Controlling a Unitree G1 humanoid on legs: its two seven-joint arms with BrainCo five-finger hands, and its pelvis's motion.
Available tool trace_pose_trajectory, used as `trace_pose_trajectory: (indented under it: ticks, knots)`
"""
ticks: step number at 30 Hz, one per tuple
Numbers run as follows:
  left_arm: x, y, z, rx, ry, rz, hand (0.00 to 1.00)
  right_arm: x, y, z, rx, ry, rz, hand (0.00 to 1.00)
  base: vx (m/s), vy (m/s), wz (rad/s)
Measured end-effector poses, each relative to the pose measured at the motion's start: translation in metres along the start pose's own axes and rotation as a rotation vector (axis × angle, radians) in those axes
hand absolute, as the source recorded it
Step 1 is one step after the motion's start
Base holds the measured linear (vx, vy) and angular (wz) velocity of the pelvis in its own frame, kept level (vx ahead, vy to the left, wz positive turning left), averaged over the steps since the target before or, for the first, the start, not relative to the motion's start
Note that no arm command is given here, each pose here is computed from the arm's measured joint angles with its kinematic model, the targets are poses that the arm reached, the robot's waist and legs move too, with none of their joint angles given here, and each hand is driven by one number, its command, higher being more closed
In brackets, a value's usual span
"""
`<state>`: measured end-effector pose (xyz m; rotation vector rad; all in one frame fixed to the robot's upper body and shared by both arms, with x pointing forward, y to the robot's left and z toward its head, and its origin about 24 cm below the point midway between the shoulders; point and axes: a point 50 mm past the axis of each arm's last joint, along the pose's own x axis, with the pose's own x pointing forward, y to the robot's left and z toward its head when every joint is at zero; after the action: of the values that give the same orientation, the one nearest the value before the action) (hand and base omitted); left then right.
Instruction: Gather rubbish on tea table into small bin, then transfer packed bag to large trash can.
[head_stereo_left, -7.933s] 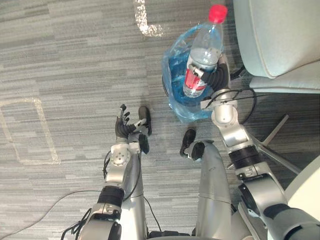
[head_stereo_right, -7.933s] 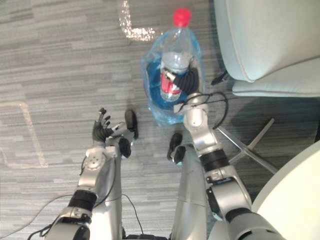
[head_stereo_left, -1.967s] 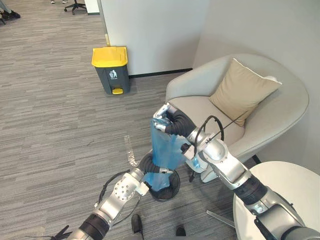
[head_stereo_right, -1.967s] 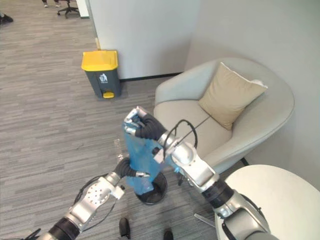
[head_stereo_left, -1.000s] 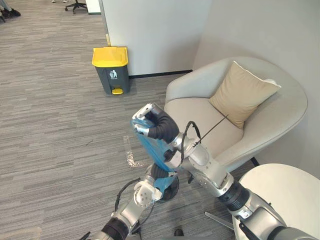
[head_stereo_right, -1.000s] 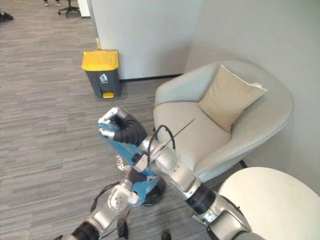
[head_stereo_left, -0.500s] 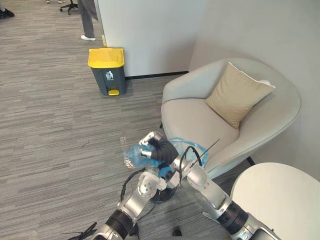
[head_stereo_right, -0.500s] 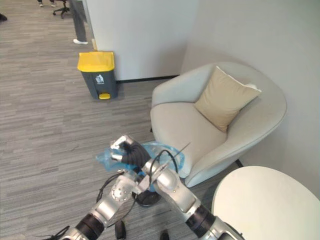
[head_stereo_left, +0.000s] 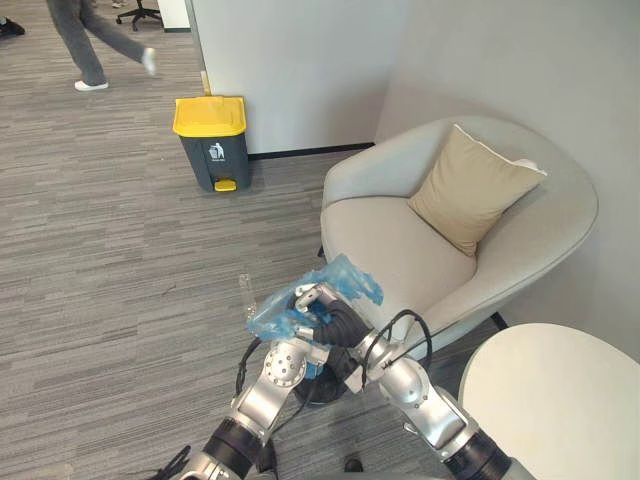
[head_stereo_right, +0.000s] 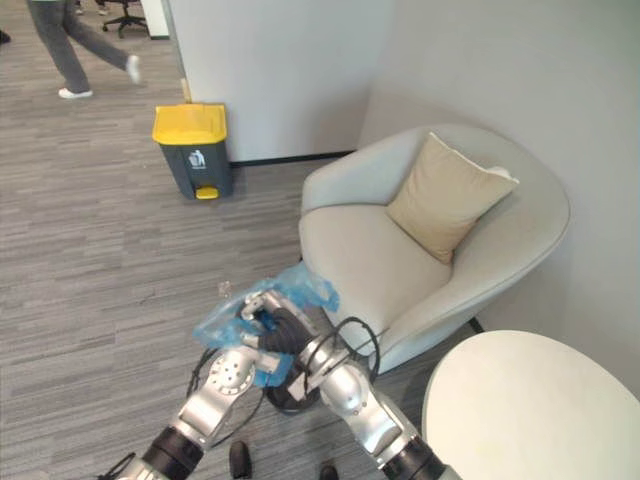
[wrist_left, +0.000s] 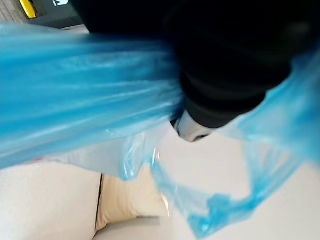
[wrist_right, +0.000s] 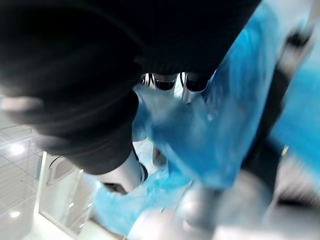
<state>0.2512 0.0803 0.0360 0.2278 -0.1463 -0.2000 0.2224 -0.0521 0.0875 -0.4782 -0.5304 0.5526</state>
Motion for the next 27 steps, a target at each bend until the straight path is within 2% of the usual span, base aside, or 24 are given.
trace_pose_trajectory:
  ticks: [7,10,20,27]
  knots:
    - [-0.017,0.017,-0.008,-0.046,0.037,0.090,1.00,-0.014,-0.038,0.001,-0.215,0.031,-0.189,0.00,0.01,-0.001,0.01]
    - [-0.024,0.022,-0.015,-0.059,0.071,0.122,1.00,-0.021,-0.044,-0.001,-0.232,0.053,-0.229,0.00,0.04,-0.007,0.01]
    - [-0.052,0.046,-0.040,-0.065,0.196,0.244,1.00,-0.053,-0.056,-0.019,-0.208,0.215,-0.365,0.00,0.05,-0.011,0.02]
    - [-0.070,0.049,-0.067,-0.052,0.330,0.259,1.00,-0.087,-0.037,-0.066,-0.105,0.482,-0.331,0.00,0.02,0.004,0.10]
